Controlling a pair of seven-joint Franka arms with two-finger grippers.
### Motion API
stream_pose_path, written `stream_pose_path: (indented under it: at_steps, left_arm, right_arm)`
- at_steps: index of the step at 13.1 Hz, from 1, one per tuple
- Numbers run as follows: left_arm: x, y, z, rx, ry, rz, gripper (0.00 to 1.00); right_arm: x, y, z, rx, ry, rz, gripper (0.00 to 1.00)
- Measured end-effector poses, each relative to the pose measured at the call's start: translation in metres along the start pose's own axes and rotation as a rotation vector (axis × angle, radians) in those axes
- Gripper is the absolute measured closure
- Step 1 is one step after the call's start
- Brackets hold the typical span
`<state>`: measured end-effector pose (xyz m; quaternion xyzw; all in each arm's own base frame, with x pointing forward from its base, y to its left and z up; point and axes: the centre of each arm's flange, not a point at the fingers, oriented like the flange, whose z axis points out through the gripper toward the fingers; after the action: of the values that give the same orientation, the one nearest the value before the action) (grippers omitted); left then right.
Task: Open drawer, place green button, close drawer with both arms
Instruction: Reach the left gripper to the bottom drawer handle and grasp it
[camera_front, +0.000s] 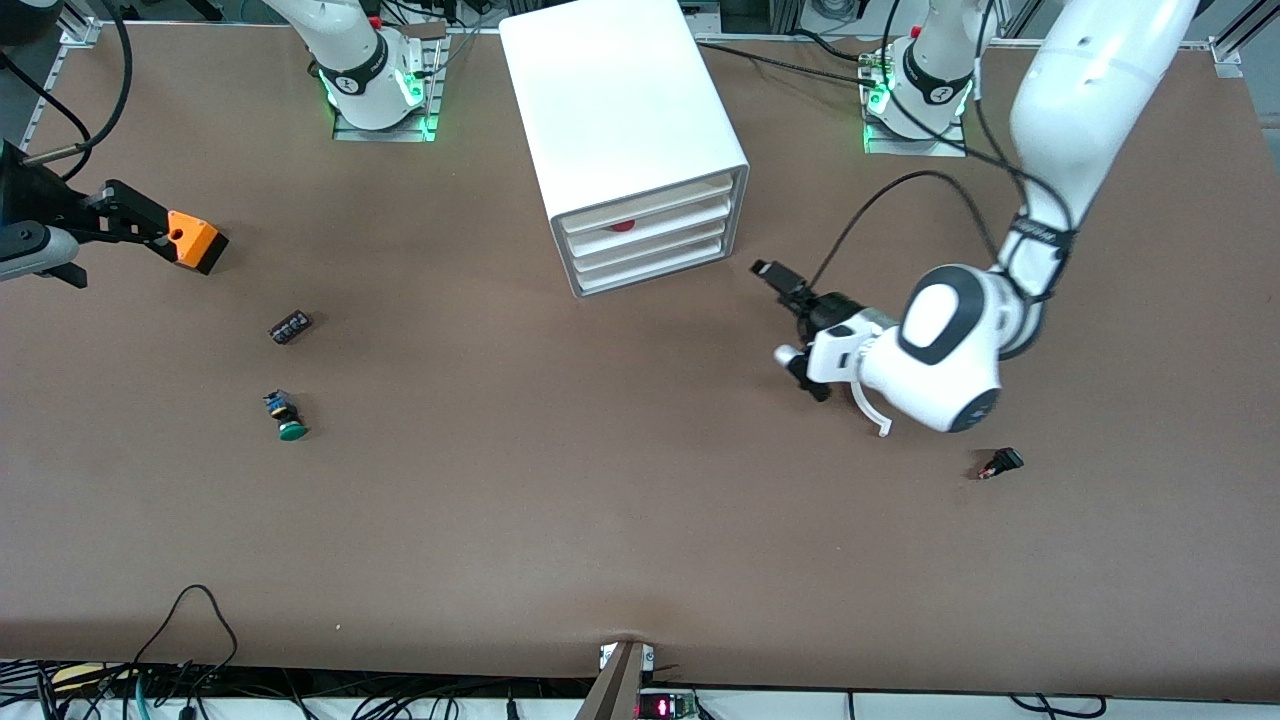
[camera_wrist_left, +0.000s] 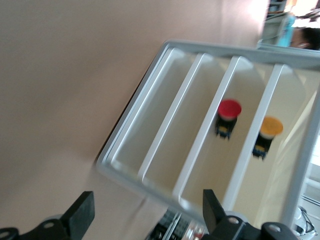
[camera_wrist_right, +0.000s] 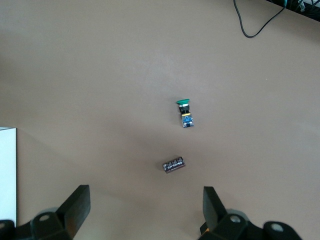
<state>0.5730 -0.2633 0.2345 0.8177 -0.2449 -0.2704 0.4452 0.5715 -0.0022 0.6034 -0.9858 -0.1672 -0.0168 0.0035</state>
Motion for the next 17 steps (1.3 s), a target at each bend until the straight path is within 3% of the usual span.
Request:
stream_pose_path:
  at_steps: [2, 8, 14, 15, 16, 17]
  left_arm:
    - [0.018, -0.016, 0.043, -0.078, 0.025, 0.054, 0.07]
    - [0.045, -0.009, 0.143, -0.221, 0.069, 0.073, 0.07]
    - [0.042, -0.031, 0.181, -0.278, 0.076, 0.1, 0.1]
    - [0.042, -0.032, 0.185, -0.28, 0.076, 0.105, 0.18]
    - [0.042, -0.031, 0.189, -0.283, 0.083, 0.11, 0.18]
    - [0.043, -0.029, 0.196, -0.29, 0.093, 0.113, 0.26]
  right_arm:
    - [0.0, 0.0, 0.0, 0.0, 0.0, 0.0, 0.0]
    - [0.0, 0.0, 0.0, 0.0, 0.0, 0.0, 0.0]
    - [0.002, 0.001, -0.001, -0.007, 0.019, 0.0, 0.0]
    - [0.004, 0.001, -0.002, -0.012, 0.034, 0.0, 0.0]
    - [0.006, 0.002, -0.003, -0.016, 0.044, 0.0, 0.0]
    - [0.007, 0.002, -0.002, -0.017, 0.046, 0.0, 0.0]
